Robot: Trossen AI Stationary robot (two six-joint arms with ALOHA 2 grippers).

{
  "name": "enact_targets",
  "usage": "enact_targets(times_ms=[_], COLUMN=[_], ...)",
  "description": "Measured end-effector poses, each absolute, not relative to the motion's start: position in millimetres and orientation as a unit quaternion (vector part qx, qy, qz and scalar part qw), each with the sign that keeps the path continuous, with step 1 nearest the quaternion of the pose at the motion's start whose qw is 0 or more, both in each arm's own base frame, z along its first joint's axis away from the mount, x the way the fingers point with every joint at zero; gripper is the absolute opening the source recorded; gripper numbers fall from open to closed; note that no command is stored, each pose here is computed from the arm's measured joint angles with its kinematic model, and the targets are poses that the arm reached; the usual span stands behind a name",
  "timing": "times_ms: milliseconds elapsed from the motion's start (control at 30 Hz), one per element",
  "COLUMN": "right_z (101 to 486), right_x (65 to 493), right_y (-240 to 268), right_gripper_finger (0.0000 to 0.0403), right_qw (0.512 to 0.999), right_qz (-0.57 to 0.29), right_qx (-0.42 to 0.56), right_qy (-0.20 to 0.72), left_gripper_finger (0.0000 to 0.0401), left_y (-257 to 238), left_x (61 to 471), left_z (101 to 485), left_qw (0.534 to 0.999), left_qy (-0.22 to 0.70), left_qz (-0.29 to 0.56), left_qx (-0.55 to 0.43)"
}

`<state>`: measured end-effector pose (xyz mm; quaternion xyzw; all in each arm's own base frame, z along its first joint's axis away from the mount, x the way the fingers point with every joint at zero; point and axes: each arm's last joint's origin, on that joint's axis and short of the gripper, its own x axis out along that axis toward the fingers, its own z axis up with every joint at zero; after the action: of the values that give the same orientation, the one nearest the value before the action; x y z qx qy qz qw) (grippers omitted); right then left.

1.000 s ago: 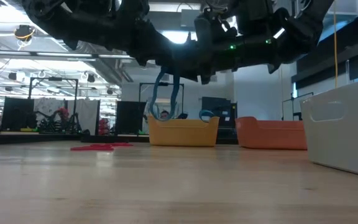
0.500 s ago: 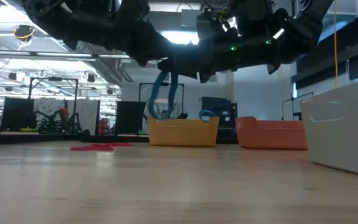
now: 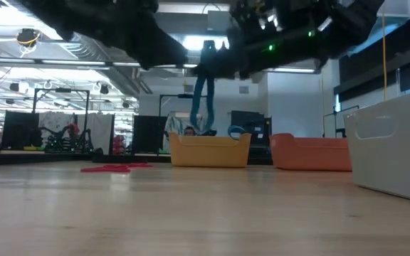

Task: Sort rubber bands into baskets
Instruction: Put the blue rubber band into the yellow bin

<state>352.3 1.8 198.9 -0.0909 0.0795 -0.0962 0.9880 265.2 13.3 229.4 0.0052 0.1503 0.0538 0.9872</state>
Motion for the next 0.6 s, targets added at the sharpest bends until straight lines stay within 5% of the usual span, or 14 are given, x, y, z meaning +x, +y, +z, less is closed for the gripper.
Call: enact_targets(times_ms=[300, 600], right_z=[236, 233], right_x=[337, 328], right_y=[-15, -80], right_gripper_finger=[0.0021, 0.0021], right_qw=[0.957, 0.95], right_qz=[-0.196, -0.252], right_qx=[-0.206, -0.166], right_qy=[0.059, 0.08], left_gripper_finger=[0.0172, 0.0172], left_y=[15, 27], left_x=[238, 257], left_z=[227, 190], left_qw=[0.962, 0.934], left_qy=[0.254, 0.322], left_qz=[0.1, 0.154], left_qx=[0.002, 0.012])
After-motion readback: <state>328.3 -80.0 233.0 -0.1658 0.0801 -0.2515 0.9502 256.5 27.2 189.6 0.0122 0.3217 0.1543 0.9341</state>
